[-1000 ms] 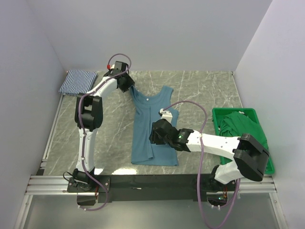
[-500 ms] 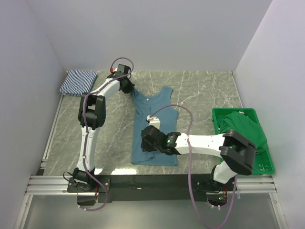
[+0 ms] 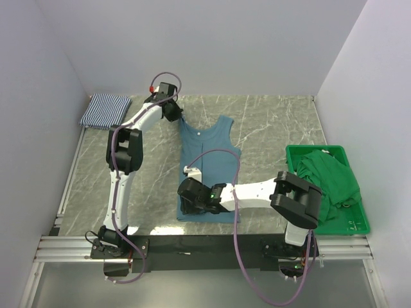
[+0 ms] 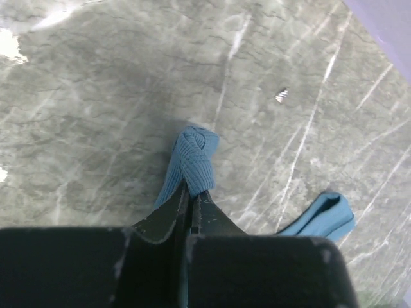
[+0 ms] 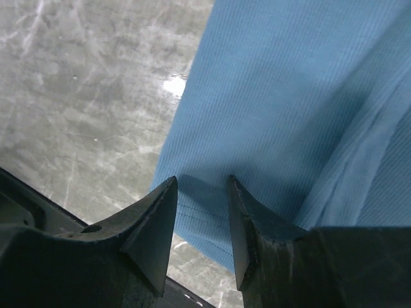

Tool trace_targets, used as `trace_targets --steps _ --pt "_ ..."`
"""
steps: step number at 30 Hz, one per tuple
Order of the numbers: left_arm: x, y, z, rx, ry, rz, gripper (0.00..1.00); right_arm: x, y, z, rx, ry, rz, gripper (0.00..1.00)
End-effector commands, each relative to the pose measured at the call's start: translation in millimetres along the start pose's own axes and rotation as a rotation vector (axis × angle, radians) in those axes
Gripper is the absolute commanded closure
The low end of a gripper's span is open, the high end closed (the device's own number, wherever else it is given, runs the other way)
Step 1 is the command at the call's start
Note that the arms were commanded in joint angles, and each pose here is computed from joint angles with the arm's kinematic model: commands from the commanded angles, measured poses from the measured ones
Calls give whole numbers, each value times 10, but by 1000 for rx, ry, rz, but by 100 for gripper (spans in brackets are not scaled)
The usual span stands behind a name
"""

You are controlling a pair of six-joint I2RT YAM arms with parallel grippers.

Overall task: Fold and stack the tank tops
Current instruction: Fold the tank top

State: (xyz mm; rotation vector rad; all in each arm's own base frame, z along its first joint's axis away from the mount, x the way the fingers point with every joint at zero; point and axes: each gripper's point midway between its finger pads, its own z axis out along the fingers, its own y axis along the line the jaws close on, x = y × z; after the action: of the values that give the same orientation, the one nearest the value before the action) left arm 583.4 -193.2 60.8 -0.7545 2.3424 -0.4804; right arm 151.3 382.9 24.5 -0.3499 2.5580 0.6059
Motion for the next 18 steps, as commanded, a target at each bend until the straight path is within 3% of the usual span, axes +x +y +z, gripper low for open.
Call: trace_targets --steps 1,10,18 --pt "-183 -399 -229 98 -50 35 99 33 100 -11 -45 -7 16 55" --pt "-7 -441 -37 99 -18 62 99 112 175 -40 -87 11 -1 55" --pt "201 -424 170 113 29 85 88 63 248 -29 -90 10 -5 55"
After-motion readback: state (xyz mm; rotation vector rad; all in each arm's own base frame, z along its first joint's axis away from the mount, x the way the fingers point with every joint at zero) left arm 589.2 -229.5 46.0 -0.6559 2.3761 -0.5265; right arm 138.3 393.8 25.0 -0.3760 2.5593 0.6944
